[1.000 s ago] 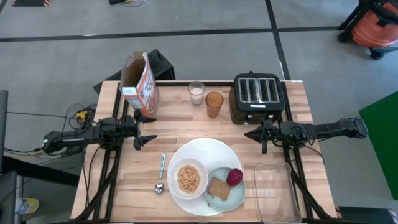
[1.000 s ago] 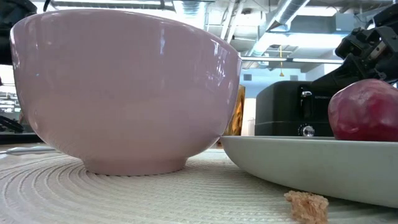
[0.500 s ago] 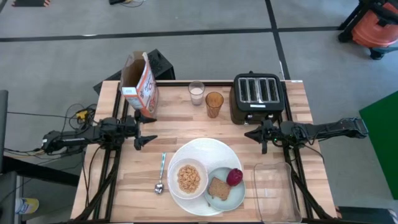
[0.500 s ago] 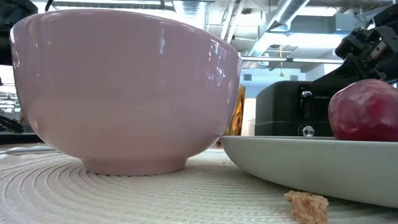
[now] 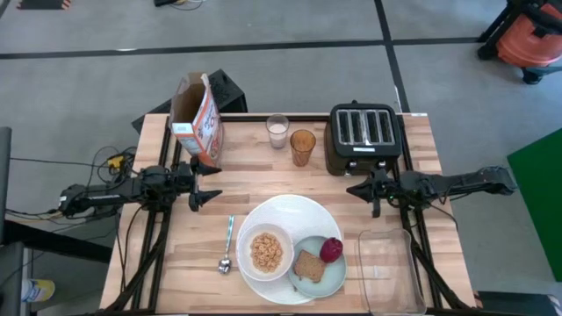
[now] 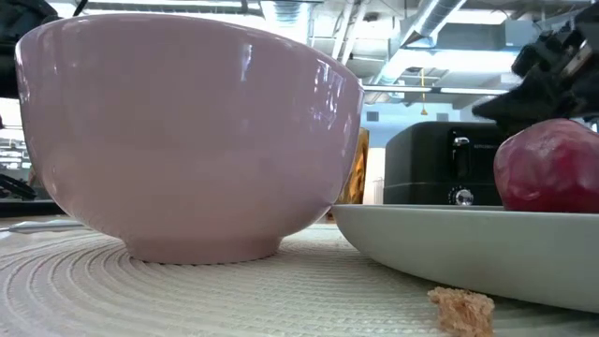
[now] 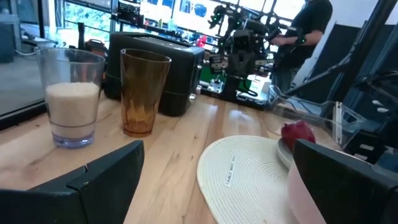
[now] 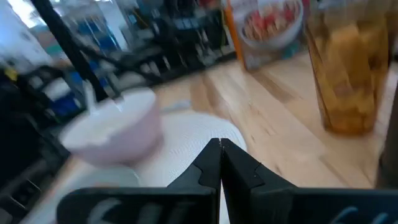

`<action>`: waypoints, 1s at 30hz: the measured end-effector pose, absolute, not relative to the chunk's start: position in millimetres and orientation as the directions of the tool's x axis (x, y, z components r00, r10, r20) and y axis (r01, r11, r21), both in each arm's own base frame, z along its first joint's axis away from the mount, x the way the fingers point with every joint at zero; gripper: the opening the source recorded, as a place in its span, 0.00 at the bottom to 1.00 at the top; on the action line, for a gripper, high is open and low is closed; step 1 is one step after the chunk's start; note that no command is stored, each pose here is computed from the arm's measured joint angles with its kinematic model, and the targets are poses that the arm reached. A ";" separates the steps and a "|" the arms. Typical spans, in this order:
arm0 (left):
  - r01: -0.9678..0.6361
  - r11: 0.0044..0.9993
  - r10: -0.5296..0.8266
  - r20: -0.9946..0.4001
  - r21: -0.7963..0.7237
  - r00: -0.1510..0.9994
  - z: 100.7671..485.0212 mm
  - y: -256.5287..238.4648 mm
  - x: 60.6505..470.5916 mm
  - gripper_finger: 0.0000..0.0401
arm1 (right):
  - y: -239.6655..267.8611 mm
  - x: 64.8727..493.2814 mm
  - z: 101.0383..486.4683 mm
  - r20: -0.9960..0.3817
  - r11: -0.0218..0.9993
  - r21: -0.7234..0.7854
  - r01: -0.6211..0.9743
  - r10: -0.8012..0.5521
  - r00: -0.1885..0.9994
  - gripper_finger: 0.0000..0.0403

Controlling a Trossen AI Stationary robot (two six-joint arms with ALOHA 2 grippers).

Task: Arrange a breakfast setting
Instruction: Return to Home Position

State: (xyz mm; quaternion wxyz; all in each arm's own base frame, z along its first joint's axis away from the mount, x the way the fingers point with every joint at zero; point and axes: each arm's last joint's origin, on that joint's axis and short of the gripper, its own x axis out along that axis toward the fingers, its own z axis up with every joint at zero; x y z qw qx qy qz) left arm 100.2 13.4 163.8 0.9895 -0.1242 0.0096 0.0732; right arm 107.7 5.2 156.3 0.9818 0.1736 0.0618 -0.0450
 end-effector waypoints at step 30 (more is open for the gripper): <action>-0.147 0.959 0.143 -0.037 -0.243 0.989 163.8 13.4 100.2 0.99 | 10.1 97.3 169.1 0.011 0.933 0.361 0.003 -0.007 1.000 0.08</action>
